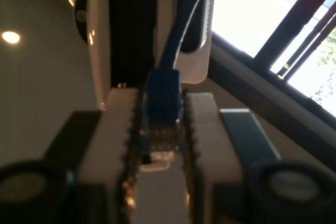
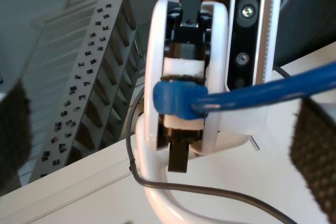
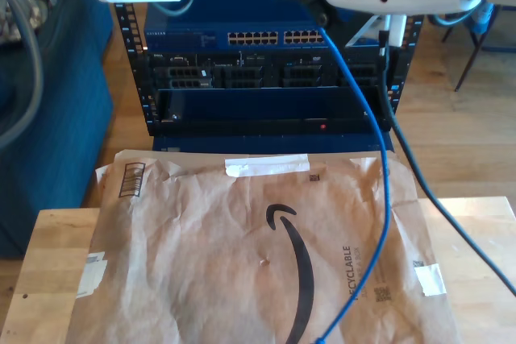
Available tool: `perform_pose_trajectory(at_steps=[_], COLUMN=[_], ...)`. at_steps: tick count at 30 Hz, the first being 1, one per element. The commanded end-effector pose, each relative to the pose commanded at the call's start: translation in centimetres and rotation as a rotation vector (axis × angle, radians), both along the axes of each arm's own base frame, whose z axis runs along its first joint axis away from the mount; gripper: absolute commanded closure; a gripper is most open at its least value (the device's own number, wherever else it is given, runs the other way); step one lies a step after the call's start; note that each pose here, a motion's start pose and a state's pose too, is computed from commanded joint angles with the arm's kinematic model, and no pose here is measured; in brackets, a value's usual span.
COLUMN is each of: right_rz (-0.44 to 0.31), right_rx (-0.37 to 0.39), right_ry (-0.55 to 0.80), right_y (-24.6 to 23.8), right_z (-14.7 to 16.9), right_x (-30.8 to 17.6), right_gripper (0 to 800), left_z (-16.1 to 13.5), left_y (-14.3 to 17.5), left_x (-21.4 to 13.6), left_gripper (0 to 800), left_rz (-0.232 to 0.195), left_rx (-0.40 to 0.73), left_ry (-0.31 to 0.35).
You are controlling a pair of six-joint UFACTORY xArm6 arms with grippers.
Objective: Grab the cable and plug it in
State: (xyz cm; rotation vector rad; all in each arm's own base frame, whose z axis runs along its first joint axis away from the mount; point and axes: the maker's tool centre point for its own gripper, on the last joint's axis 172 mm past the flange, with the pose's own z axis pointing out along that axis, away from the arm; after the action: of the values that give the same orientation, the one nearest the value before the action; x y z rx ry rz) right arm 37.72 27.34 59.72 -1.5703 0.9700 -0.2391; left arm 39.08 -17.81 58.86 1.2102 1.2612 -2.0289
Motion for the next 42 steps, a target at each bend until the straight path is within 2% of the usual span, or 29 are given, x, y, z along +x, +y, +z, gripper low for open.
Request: perform_pose_trajectory(at_steps=[5,9,19,24,33,34,35,36,37,40,42], right_rz=[0.010,-0.009,0.000,-0.001,0.002,0.002,0.003,0.003,0.002,-0.001,-0.001], right_rx=[-0.004,0.015,0.013,0.024,0.078,0.088,0.094,0.095,0.097,0.097,0.095], right_ry=[0.009,-0.012,-0.001,0.006,0.048,0.055,0.060,0.061,0.063,0.068,0.068], right_y=[0.5,0.3,1.2,1.2,1.4,1.4,1.4,1.4,1.4,1.4,1.5], right_z=[-0.6,0.1,-0.7,-0.6,-0.7,-0.6,-0.7,-0.7,-0.7,-0.8,-0.9], right_x=[-0.2,0.1,0.2,0.3,0.2,0.2,0.2,0.2,0.2,0.4,0.4], right_gripper=[247,352,447,528,739,760,773,786,790,797,798], left_z=[0.0,0.0,0.2,0.1,0.1,0.2,0.2,0.3,0.9,1.9,1.9], left_y=[0.0,0.0,0.1,0.1,0.1,0.1,0.1,0.1,0.2,0.5,0.5], left_x=[-0.2,-0.2,-0.3,-0.3,-0.4,-0.4,-0.5,-0.4,-0.3,-0.3,-0.2], left_gripper=[769,769,769,769,766,745,626,426,259,229,91], left_rz=[-0.007,-0.007,-0.010,-0.010,-0.013,-0.015,-0.016,-0.012,-0.007,-0.008,-0.004], left_rx=[-0.002,-0.002,-0.003,-0.002,-0.003,-0.004,-0.005,-0.016,-0.042,-0.085,-0.084], left_ry=[0.001,-0.001,-0.006,-0.004,-0.006,-0.005,-0.008,-0.015,-0.020,-0.029,-0.028])
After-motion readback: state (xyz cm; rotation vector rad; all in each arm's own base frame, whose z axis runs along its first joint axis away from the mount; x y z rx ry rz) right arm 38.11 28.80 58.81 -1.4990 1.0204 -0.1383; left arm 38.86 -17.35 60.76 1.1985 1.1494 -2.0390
